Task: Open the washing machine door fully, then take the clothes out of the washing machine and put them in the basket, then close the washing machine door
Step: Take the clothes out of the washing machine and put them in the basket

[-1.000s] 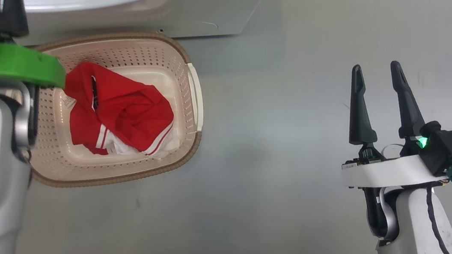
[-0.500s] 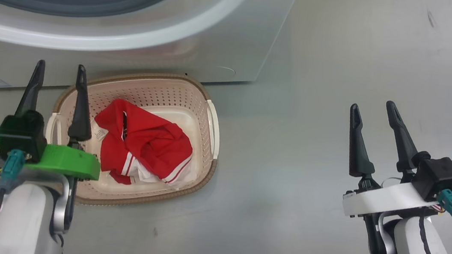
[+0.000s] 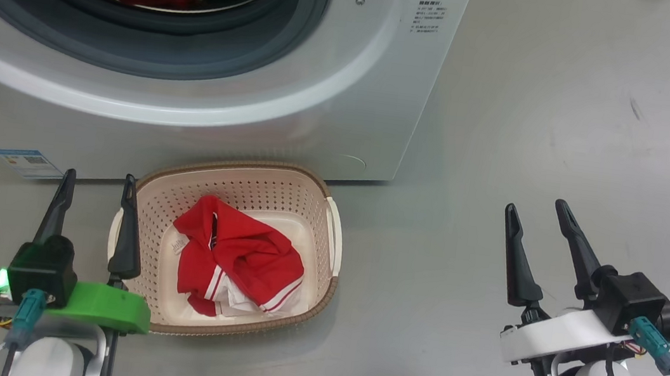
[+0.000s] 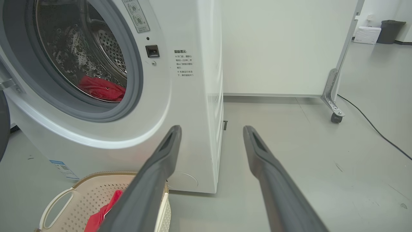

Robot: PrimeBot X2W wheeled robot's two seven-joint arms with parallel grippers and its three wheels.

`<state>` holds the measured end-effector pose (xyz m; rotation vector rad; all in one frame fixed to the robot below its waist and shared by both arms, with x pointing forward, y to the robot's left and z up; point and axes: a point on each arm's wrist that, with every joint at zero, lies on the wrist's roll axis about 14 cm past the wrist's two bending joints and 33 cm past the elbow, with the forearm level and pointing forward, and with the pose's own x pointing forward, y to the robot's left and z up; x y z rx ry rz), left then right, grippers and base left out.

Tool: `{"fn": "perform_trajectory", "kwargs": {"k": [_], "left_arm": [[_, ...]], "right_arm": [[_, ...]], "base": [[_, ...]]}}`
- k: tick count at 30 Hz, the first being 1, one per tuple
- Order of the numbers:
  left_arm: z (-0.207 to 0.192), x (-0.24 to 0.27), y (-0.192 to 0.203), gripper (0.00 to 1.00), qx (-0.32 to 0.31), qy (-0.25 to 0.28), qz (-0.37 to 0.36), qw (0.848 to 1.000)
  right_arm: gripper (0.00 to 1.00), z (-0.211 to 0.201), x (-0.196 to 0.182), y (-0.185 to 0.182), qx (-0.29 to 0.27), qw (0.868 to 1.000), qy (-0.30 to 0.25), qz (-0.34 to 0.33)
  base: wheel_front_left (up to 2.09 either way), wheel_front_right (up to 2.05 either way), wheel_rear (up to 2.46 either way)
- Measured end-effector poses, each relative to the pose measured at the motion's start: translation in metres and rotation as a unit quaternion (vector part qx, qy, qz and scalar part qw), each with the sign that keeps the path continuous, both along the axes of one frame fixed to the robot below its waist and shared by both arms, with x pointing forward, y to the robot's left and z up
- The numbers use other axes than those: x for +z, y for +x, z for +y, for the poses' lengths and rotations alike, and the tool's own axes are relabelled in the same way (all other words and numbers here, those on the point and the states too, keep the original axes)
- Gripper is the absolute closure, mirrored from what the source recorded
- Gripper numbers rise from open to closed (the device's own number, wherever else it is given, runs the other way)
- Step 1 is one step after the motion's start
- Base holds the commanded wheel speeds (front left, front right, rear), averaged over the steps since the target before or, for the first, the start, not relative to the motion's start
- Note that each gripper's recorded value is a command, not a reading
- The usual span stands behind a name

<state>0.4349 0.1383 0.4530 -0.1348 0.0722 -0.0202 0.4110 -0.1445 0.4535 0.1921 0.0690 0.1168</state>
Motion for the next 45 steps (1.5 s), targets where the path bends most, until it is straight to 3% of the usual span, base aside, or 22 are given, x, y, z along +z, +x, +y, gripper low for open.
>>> {"fn": "perform_trajectory", "kwargs": {"k": [23,45], "left_arm": [[0.007,0.014,-0.046,0.00,0.010,-0.007,-0.008,1.000],[0.007,0.024,-0.058,0.00,0.011,-0.011,-0.021,1.000]], "right_arm": [[0.00,0.005,0.015,-0.033,-0.001,1.000,0.003,-0.013],[0.00,0.009,0.019,-0.042,-0.001,1.000,0.004,-0.017]], "base": [[0.00,0.00,0.00],[0.00,0.00,0.00]]}}
